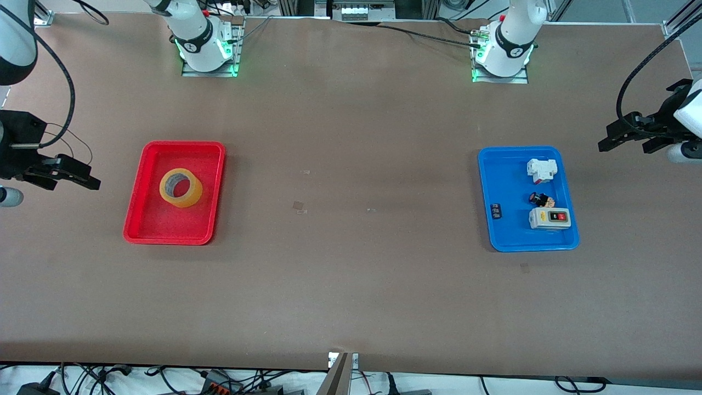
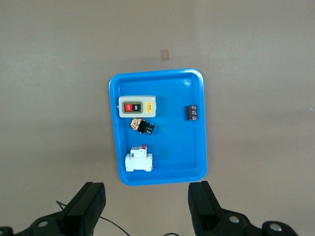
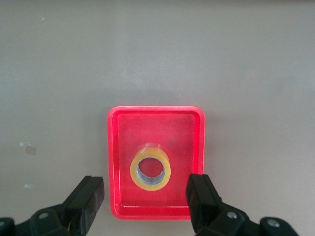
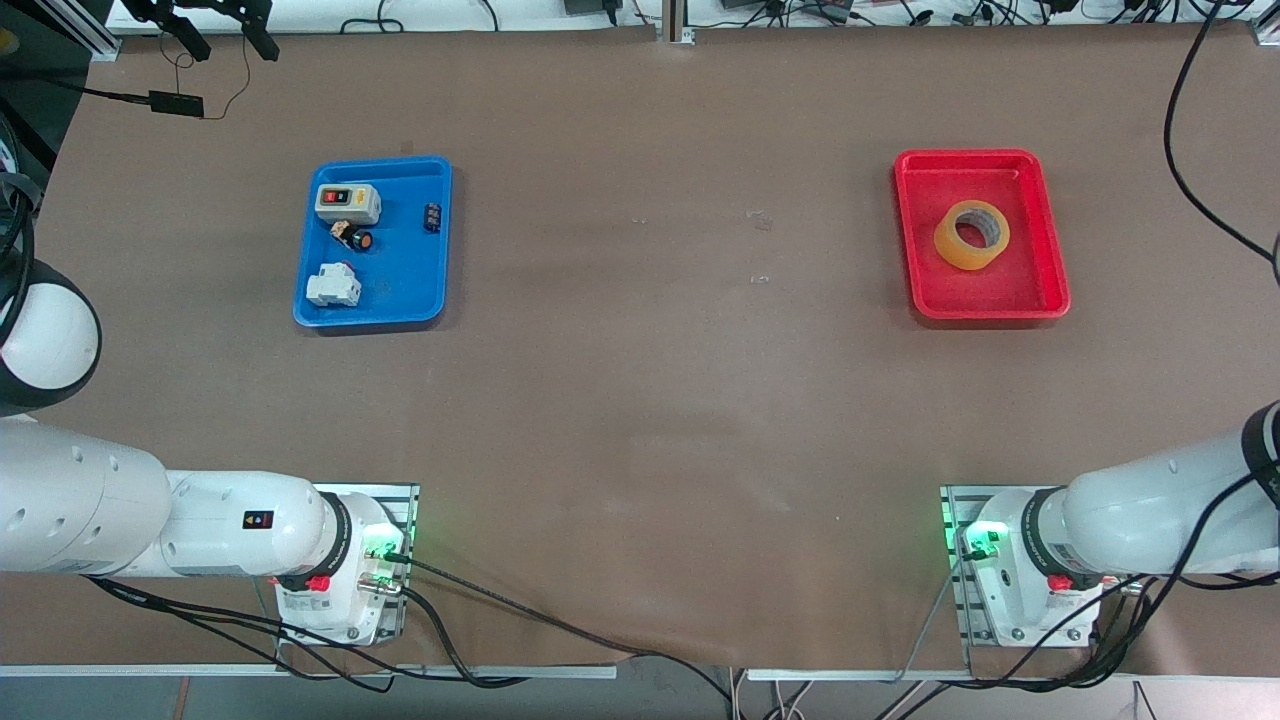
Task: Place and move tape with both arms
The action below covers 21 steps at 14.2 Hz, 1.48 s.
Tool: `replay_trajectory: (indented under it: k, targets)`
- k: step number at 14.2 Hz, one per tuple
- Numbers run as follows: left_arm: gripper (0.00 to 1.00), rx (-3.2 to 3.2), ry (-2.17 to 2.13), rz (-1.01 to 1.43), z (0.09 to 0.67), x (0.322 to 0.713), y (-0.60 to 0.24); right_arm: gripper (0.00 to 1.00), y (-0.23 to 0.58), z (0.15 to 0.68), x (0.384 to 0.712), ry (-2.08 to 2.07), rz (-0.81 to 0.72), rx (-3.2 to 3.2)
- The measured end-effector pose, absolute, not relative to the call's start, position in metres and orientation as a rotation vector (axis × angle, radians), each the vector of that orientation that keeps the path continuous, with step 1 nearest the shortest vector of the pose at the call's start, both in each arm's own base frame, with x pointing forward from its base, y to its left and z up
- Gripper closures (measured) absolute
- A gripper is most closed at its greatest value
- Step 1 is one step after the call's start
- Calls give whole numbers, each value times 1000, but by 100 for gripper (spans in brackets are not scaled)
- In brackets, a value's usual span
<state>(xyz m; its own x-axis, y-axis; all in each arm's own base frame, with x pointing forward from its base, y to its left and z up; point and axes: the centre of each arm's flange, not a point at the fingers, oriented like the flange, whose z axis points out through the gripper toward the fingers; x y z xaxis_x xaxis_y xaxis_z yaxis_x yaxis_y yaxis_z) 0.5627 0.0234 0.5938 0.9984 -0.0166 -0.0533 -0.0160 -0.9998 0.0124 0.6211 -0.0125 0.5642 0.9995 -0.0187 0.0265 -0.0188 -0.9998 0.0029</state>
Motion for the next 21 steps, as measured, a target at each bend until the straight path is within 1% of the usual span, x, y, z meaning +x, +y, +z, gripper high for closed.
replay_trajectory:
  k: [3, 5, 21]
  targets:
    - [0, 3128, -30, -85, 593, 563, 22, 0, -13, 564, 585, -24, -22, 3142]
    - [0, 3128, -33, -88, 592, 563, 21, 0, -12, 568, 573, -10, -50, 3144]
    - [0, 3130, 8, -95, 590, 565, 11, 0, -12, 578, 564, 52, -57, 3145]
